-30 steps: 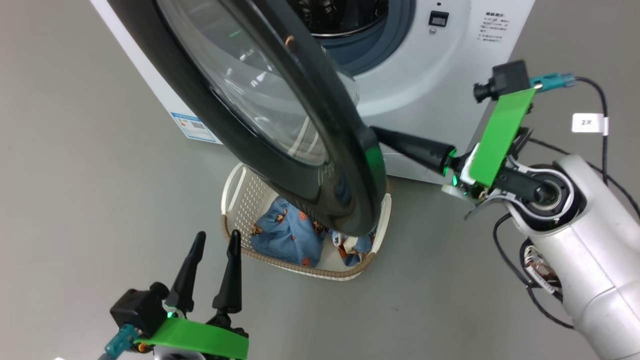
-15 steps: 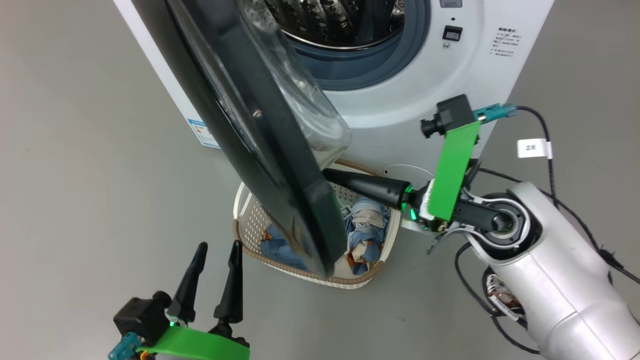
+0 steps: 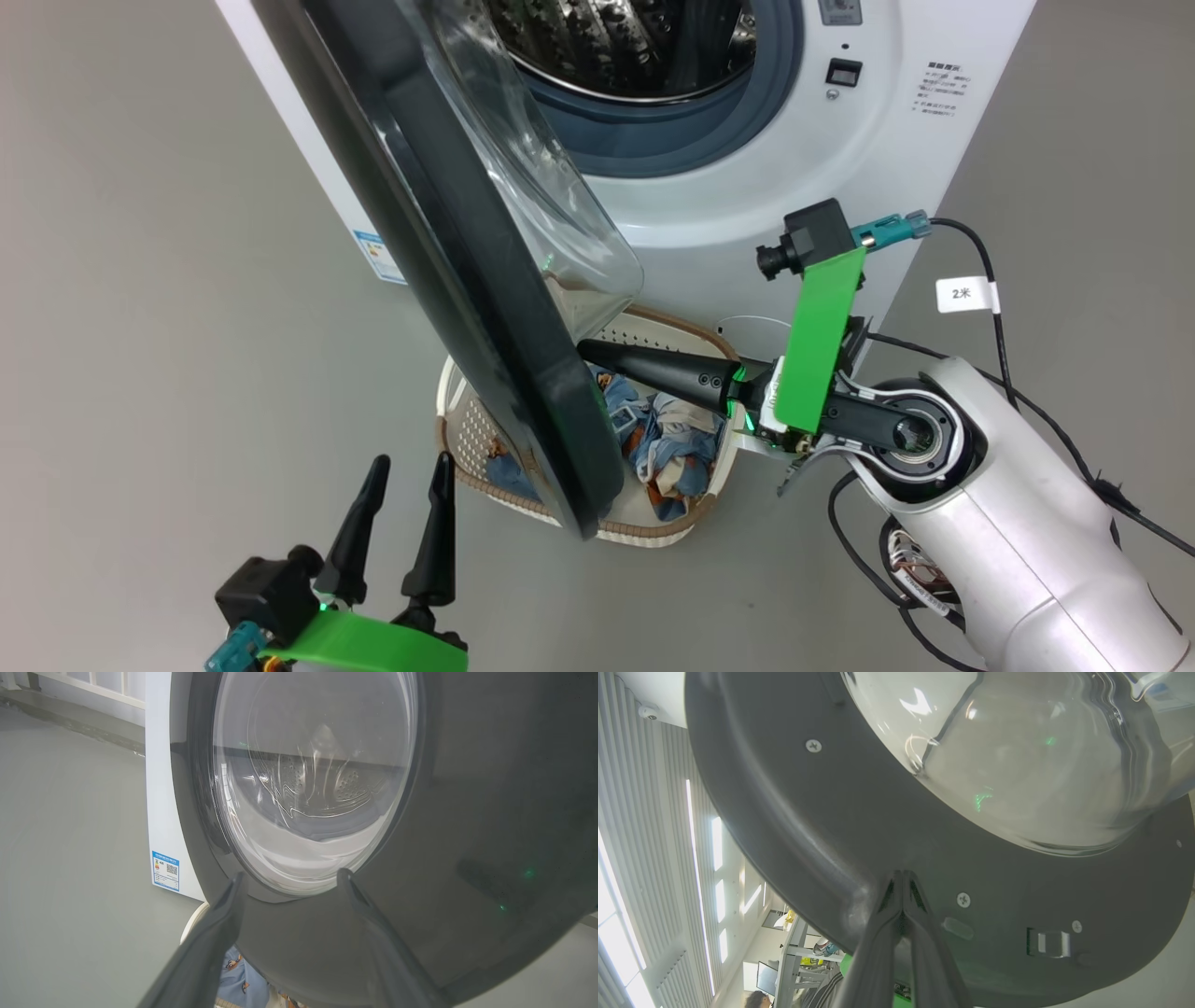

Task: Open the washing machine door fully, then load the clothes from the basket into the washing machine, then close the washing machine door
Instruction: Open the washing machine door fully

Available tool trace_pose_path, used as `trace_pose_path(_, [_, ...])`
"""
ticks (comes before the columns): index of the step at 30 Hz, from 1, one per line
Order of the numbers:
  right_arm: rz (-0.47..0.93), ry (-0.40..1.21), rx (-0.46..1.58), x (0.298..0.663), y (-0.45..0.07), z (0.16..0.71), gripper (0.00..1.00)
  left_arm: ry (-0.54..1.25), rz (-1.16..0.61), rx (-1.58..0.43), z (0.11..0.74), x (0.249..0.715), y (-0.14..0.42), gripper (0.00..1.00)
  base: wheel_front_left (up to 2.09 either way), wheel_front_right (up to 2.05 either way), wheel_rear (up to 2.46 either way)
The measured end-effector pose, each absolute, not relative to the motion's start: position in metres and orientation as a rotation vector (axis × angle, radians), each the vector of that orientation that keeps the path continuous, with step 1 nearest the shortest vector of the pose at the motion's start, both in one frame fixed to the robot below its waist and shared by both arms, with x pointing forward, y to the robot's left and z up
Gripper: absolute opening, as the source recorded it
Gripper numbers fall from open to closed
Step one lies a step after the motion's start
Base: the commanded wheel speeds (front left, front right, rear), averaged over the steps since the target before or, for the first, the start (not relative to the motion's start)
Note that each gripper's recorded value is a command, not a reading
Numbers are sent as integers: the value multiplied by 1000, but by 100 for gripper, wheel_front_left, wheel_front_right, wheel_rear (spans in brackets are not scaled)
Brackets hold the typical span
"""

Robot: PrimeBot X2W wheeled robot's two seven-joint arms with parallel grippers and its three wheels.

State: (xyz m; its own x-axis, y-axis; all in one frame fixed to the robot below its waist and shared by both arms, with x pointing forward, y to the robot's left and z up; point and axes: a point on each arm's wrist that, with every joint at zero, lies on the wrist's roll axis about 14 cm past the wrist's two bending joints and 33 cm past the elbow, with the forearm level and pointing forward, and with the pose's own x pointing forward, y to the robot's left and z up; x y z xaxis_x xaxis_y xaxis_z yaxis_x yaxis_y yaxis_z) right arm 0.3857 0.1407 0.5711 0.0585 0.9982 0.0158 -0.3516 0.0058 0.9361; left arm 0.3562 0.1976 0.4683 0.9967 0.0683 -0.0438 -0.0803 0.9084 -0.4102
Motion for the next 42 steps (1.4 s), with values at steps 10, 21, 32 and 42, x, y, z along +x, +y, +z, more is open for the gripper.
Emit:
trace_pose_path(10, [1172,808,998,408,107,565,73,34,53,-420,468,358,191,100,0,0,0])
trace_pose_path(21, [978,712,1019,418,58,547,100,20,22,-397,473,364,186,100,0,0,0])
trace_pose_path(32, [713,547,987,432,-4,524,100,19,-1,-391,474,369,184,100,0,0,0])
trace_pose_path(42, [501,417,907,429,-57,497,100,30,3,-396,469,366,184,100,0,0,0])
